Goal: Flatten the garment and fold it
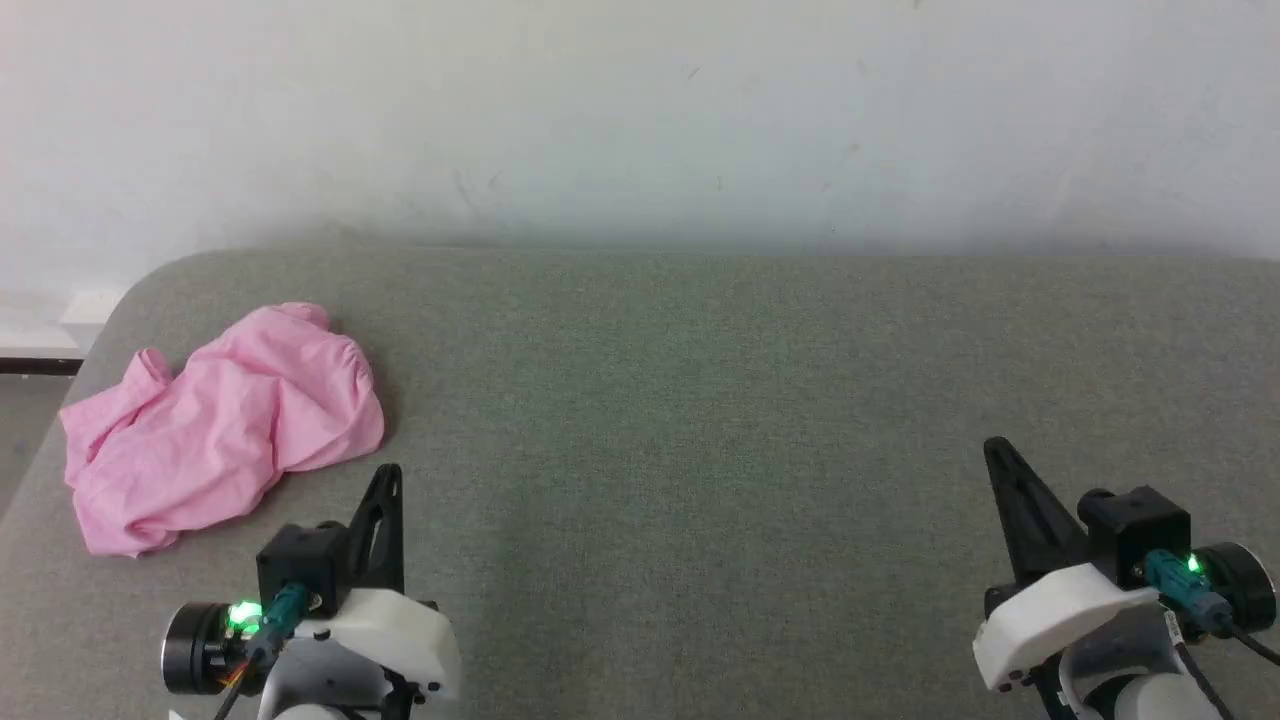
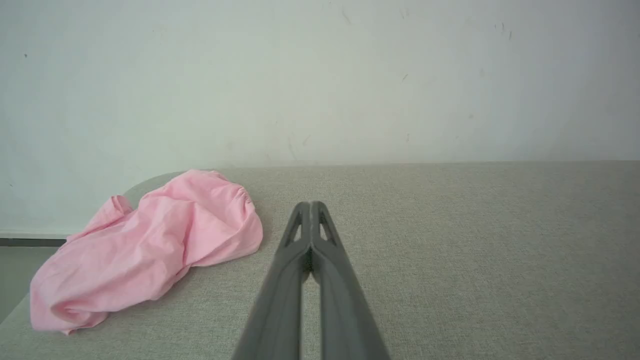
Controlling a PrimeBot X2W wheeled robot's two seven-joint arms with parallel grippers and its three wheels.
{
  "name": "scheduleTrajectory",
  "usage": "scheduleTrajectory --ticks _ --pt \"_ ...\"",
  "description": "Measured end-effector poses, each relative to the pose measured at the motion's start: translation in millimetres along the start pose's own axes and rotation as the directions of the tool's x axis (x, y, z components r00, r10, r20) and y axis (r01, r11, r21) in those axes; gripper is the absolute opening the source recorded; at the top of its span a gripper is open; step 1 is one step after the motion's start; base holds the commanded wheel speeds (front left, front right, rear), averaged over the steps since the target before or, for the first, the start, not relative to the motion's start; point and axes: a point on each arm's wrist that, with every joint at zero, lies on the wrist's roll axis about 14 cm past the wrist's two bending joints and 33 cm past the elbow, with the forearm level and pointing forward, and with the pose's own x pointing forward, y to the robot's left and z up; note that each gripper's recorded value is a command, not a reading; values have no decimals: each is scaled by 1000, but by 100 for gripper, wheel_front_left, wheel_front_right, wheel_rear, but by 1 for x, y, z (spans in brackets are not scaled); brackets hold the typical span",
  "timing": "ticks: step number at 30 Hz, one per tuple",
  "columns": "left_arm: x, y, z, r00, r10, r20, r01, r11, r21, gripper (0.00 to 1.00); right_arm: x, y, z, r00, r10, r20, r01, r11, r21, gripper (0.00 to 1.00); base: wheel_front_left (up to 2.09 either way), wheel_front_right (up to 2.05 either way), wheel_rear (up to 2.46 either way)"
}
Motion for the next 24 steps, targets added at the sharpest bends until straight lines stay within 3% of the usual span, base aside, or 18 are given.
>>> scheduleTrajectory --ticks 24 --pt "0 0 0 1000 0 0 0 1000 0 0 0 0 0 1000 0 0 0 1000 0 0 0 0 0"
